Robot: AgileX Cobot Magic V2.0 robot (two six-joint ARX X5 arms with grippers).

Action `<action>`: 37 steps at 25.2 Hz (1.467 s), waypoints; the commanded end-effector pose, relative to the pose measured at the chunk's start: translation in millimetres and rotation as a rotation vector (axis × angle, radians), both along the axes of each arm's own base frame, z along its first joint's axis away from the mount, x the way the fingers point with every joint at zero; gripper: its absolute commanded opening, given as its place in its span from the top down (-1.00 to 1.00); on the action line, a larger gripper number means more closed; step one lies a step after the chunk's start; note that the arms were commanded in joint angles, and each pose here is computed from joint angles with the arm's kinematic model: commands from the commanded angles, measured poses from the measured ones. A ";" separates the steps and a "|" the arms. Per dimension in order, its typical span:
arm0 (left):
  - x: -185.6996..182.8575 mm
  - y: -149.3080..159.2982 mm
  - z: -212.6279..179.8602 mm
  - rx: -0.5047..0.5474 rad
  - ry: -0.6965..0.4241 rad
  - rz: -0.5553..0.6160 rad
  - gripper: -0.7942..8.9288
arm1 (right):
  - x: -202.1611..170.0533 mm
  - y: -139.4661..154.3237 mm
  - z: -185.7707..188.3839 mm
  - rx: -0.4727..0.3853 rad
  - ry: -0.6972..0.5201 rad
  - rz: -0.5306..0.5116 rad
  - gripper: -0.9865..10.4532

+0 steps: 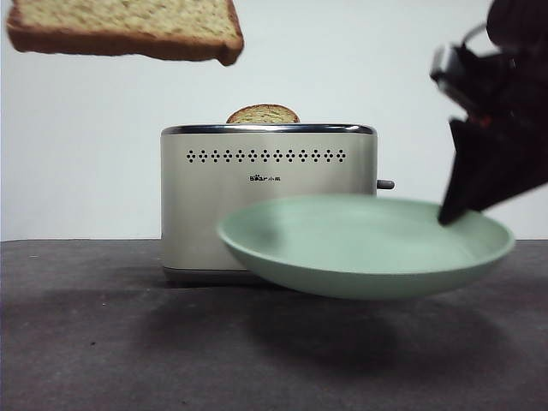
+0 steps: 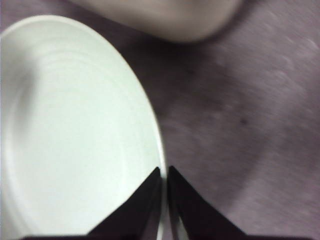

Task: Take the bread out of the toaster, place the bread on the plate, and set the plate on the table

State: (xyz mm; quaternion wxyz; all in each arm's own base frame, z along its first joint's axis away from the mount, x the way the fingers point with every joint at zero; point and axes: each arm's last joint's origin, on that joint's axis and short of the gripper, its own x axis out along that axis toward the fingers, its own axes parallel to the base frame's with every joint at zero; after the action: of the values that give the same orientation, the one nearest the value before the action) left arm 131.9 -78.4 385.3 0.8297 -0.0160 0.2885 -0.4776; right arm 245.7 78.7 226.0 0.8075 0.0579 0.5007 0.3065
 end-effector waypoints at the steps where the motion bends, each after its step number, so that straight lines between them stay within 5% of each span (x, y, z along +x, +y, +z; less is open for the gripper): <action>1: 10.3 -7.4 0.8 -0.048 0.027 -0.059 0.83 | -5.5 11.5 9.9 0.036 -0.015 0.016 0.82; 7: 40.7 -26.7 -15.0 -0.092 0.136 -0.178 0.83 | -17.0 32.6 20.8 0.077 -0.053 0.067 0.82; 19: 106.6 -75.2 -89.0 0.022 0.390 -0.239 0.83 | -21.5 55.5 26.6 0.126 -0.107 0.108 0.82; 23: 120.7 -83.7 -111.4 0.048 0.461 -0.233 0.44 | -21.7 55.5 26.5 0.126 -0.107 0.109 0.82; 25: 120.4 -85.0 -111.4 0.048 0.458 -0.237 0.21 | -21.5 55.5 26.4 0.125 -0.107 0.109 0.82; 37: 119.5 -96.9 -72.2 0.182 0.268 -0.196 0.21 | -23.5 54.5 24.4 0.109 -0.083 0.113 0.82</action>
State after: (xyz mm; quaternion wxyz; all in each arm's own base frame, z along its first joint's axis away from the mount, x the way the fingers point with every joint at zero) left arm 250.4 -171.0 308.6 0.7308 0.0125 0.4524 -0.5110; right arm 220.5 130.1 248.9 0.8061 0.0565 0.4535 0.3760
